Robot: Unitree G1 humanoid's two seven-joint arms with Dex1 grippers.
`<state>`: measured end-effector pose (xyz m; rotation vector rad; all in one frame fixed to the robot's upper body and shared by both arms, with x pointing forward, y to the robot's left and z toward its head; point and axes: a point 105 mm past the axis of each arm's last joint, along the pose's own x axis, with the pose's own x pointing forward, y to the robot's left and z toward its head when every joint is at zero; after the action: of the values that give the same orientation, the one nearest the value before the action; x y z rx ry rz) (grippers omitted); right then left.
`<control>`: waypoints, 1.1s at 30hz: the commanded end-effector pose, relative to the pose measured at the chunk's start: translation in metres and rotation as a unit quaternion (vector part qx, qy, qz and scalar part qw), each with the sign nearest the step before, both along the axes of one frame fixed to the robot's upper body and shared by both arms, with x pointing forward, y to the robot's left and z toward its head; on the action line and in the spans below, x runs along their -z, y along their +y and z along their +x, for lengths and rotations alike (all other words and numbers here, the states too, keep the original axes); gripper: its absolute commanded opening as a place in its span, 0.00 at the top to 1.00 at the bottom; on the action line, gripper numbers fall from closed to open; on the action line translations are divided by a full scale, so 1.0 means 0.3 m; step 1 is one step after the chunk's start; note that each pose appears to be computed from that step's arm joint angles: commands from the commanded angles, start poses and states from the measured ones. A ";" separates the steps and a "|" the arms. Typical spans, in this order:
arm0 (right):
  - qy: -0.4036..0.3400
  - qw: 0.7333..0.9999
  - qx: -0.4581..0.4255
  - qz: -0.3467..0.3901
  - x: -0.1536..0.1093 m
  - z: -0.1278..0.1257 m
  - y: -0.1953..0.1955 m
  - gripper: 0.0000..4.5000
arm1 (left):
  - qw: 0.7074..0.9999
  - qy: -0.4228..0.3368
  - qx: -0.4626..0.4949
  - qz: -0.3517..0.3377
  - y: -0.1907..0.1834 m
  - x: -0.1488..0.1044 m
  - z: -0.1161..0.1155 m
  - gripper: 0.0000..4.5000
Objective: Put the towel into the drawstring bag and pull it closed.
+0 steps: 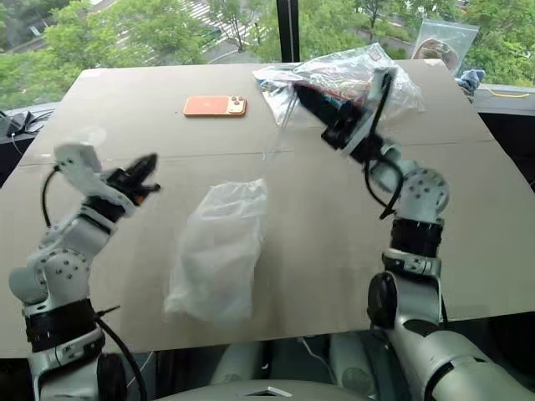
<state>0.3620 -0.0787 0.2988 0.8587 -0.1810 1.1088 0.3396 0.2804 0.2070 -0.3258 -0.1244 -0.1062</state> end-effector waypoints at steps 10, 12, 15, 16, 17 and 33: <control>-0.151 0.967 0.096 0.183 -0.456 -0.146 -0.289 0.98 | 0.983 -0.122 -0.111 0.082 0.139 -0.284 0.035 1.00; -0.146 0.952 0.103 0.249 -0.488 -0.160 -0.333 0.98 | 0.984 -0.117 -0.110 0.083 0.133 -0.274 0.042 1.00; -0.130 0.923 0.126 0.339 -0.515 -0.162 -0.411 0.98 | 0.986 -0.103 -0.105 0.082 0.120 -0.240 0.055 1.00; -0.125 0.917 0.136 0.353 -0.517 -0.157 -0.429 0.98 | 0.986 -0.100 -0.105 0.081 0.121 -0.233 0.057 1.00; -0.118 0.912 0.149 0.363 -0.517 -0.149 -0.448 0.98 | 0.986 -0.097 -0.108 0.079 0.127 -0.226 0.058 1.00; -0.086 0.968 0.197 0.127 -0.320 -0.134 -0.402 0.98 | 0.995 -0.049 -0.009 0.087 0.021 -0.106 0.023 1.00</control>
<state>0.3378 -0.2310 0.3901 1.0580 -0.6744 0.6513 0.3517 0.3088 0.2303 -0.1672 -0.1904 -0.0027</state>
